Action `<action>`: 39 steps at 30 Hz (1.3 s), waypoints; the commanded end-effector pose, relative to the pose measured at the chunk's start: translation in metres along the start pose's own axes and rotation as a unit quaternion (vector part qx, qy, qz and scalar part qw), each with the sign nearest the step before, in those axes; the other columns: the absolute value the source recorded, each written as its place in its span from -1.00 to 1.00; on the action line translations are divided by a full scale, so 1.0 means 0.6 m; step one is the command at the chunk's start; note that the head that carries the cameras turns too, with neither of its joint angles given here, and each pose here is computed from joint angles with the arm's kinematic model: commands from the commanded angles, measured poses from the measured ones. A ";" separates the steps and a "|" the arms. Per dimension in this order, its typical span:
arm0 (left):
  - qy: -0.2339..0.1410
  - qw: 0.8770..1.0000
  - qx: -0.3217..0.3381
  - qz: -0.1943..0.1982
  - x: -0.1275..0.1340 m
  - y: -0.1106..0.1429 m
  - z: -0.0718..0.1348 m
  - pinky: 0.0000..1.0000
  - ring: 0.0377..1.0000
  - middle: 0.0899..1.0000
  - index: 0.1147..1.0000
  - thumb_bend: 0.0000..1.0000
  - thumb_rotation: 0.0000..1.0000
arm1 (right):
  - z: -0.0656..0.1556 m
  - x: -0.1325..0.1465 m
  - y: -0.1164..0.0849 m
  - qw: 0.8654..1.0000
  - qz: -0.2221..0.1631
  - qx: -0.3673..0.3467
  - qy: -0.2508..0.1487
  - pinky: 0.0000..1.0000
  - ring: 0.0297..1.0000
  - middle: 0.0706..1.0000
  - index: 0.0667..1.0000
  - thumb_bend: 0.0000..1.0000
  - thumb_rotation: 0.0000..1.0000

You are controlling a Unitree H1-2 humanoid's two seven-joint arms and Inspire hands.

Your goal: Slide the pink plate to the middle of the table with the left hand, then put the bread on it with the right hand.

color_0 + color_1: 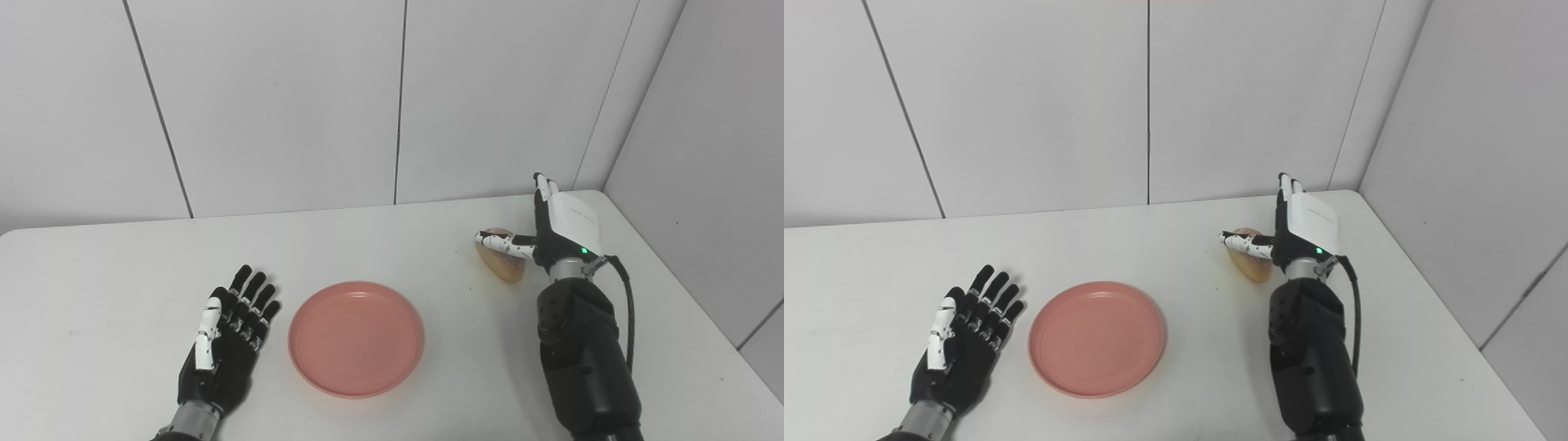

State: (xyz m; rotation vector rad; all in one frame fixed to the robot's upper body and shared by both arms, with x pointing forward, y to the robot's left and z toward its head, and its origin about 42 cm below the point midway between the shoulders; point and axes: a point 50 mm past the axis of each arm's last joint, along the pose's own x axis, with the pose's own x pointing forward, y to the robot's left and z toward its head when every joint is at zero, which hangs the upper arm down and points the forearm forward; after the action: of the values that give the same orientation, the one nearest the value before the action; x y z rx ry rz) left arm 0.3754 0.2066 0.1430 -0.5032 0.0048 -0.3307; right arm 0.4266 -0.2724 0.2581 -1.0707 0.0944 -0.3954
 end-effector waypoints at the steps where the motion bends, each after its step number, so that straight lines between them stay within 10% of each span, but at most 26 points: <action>1: 0.042 0.999 -0.001 0.028 -0.016 0.019 -0.020 1.00 0.99 0.99 0.97 -0.42 1.00 | 0.025 0.018 -0.030 0.999 -0.027 0.008 -0.015 0.86 0.93 0.94 0.93 0.79 0.16; 25: 0.044 0.999 0.002 0.031 -0.022 0.019 -0.014 1.00 0.96 0.96 0.95 -0.41 1.00 | 0.025 0.062 0.000 0.999 0.029 -0.017 0.008 0.85 0.89 0.89 0.91 0.80 0.16; 39: 0.044 0.999 0.001 0.032 -0.023 0.018 -0.014 1.00 0.96 0.96 0.95 -0.40 1.00 | 0.021 0.082 0.014 0.999 0.041 -0.011 0.015 0.49 0.54 0.55 0.60 0.82 0.10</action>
State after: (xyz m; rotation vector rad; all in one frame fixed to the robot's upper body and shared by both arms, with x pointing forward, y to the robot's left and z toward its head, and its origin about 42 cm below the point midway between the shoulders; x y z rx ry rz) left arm 0.3724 0.2098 0.1462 -0.5000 0.0166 -0.3268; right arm 0.4677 -0.2722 0.2312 -1.0681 0.2519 -0.2760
